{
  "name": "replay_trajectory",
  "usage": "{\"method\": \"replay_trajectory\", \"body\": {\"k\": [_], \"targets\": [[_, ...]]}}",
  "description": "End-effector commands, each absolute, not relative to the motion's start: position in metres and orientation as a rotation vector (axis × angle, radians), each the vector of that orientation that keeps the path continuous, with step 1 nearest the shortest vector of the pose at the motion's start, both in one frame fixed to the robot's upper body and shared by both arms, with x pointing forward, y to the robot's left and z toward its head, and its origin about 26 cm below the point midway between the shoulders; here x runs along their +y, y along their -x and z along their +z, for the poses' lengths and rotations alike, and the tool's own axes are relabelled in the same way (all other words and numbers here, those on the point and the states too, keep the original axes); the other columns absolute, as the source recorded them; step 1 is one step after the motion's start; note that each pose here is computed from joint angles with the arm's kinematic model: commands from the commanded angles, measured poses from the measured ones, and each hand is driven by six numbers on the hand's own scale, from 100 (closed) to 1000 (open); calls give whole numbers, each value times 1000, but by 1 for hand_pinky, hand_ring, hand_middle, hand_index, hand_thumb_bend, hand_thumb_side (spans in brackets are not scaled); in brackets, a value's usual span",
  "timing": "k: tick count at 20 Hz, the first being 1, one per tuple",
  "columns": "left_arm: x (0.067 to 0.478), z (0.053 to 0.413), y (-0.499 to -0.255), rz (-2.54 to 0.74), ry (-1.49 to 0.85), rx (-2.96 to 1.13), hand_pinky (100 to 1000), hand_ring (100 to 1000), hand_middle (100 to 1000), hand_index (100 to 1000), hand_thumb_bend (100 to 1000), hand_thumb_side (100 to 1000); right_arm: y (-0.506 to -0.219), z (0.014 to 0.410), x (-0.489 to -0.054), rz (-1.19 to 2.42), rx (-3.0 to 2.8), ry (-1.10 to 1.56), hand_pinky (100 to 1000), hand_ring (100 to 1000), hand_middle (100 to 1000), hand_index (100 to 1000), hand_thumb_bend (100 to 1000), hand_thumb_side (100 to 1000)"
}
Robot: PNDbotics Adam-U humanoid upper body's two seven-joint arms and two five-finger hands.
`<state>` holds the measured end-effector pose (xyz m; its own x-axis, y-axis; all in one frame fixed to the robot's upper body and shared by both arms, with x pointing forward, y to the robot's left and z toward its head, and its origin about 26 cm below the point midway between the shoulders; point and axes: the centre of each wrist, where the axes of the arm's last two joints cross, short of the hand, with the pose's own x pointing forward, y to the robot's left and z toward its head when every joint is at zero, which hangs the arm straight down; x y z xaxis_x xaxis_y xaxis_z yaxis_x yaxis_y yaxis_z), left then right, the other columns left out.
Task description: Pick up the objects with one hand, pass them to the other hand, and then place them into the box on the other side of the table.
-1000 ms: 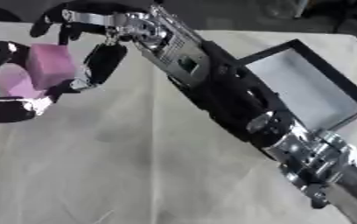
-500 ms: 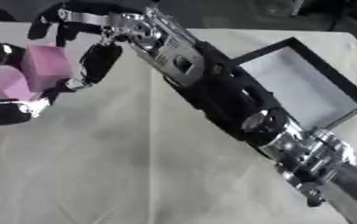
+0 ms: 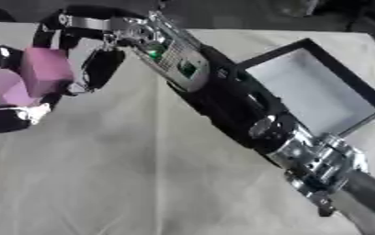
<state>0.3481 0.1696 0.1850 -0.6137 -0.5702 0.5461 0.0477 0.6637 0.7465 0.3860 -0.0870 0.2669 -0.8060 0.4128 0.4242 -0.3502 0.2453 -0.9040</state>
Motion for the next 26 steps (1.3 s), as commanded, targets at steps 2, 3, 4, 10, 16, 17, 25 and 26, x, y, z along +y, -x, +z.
{"method": "replay_trajectory", "body": {"k": [2,3,4,10,16,17,25,26], "targets": [[168,192,-346,-951,-377,-2097,767,539,473,366,149,105,-387,272,-87,1602,-1920,42,814,678,728,748,313,100],[167,192,-346,-951,-373,-2098,767,540,473,367,149,106,-387,272,-86,1599,-1914,36,813,676,726,747,309,100],[167,192,-346,-951,-370,-2099,767,540,473,367,148,108,-387,271,-86,1598,-1908,31,813,672,718,743,307,100],[167,189,-347,-949,-363,-2097,767,539,477,392,149,103,-389,269,-87,1571,-1895,2,804,612,590,637,231,100],[167,189,-347,-930,-373,-2098,769,543,487,433,201,108,-389,270,-88,1531,-1899,-21,790,550,468,509,242,100],[168,188,-347,-926,-374,-2097,772,546,494,459,229,122,-389,269,-88,1529,-1894,-26,789,546,459,502,271,100],[172,184,-349,-899,-421,-2065,804,626,602,755,568,287,-388,270,-91,1536,-1877,-32,786,539,448,494,328,100],[172,184,-349,-889,-434,-2058,805,629,605,774,599,308,-388,270,-91,1537,-1878,-31,785,538,448,493,330,100]]}}
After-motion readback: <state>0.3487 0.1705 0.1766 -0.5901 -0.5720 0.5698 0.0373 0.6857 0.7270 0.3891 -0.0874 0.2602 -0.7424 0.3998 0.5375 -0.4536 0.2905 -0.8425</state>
